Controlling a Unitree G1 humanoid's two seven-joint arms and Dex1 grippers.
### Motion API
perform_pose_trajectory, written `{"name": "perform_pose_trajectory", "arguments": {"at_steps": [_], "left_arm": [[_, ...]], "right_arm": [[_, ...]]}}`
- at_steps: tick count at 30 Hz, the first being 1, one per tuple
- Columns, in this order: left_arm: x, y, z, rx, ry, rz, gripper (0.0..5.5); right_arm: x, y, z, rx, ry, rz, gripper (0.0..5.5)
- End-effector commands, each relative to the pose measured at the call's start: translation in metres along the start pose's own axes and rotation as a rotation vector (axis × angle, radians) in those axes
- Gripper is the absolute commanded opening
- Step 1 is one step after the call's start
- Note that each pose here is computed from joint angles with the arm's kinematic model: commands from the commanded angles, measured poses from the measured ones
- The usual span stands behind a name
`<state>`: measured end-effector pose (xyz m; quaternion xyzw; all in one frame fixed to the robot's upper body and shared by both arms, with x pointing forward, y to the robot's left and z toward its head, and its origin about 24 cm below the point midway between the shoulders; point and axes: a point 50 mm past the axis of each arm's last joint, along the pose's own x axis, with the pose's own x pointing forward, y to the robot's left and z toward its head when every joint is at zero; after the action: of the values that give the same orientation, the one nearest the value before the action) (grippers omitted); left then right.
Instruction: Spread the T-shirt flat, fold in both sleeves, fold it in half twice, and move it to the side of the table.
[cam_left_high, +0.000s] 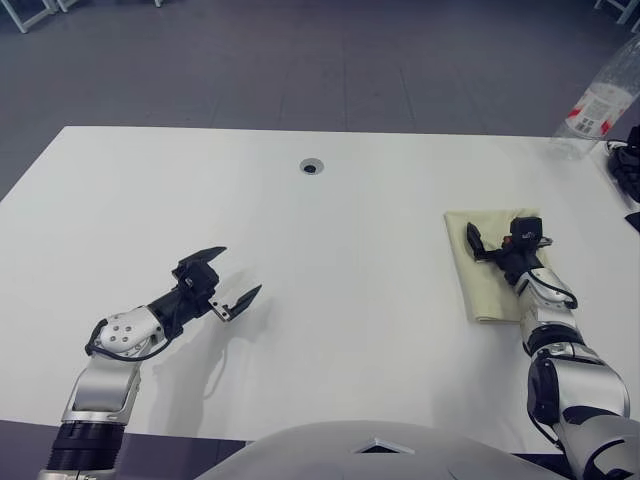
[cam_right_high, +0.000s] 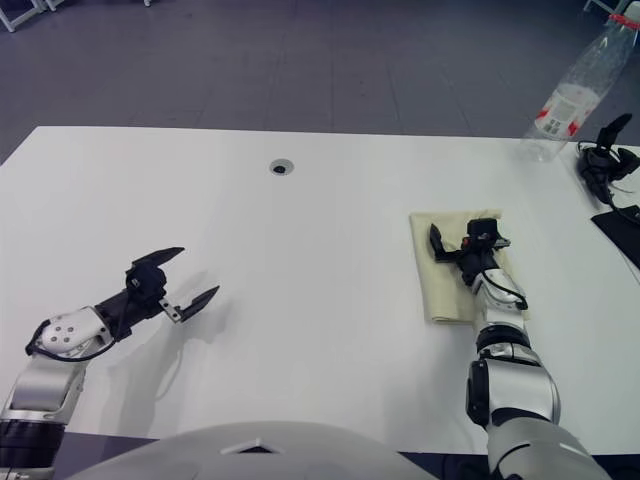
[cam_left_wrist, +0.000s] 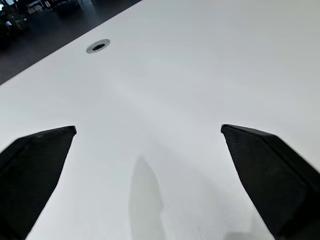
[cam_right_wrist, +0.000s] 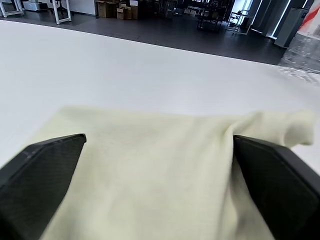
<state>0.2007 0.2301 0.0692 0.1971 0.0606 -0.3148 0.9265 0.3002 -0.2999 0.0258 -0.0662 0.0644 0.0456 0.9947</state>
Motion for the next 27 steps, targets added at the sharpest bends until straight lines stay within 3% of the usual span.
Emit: {"name": "perform_pose_trajectory", "arguments": {"at_steps": [1, 6, 10, 12, 16, 18, 27], "left_arm": [[0.012, 0.037, 0.047, 0.069, -0.183, 0.372, 5.40], [0.034, 0.046, 0.094, -0.063, -0.366, 0.579, 5.40], [0.049, 0.021, 0.093, -0.166, -0.393, 0.566, 5.40], [0.049, 0.013, 0.085, -0.198, -0.375, 0.600, 5.40], [0.053, 0.010, 0.091, -0.225, -0.453, 0.711, 5.40], [0.062, 0.002, 0.097, -0.194, -0.499, 0.716, 5.40], [0.071, -0.005, 0.105, -0.070, -0.625, 0.724, 5.40]], "right_arm": [[0.015, -0.019, 0.084, -0.121, -0.246, -0.013, 5.39], [0.003, -0.013, 0.142, -0.216, -0.413, -0.107, 5.39], [0.001, 0.030, 0.154, -0.288, -0.469, -0.079, 5.39], [0.001, 0.057, 0.158, -0.238, -0.503, -0.042, 5.39], [-0.009, 0.106, 0.152, 0.062, -0.570, -0.037, 5.39], [-0.013, 0.120, 0.149, 0.084, -0.588, -0.038, 5.39], [-0.030, 0.118, 0.155, 0.098, -0.645, -0.064, 5.39]]}}
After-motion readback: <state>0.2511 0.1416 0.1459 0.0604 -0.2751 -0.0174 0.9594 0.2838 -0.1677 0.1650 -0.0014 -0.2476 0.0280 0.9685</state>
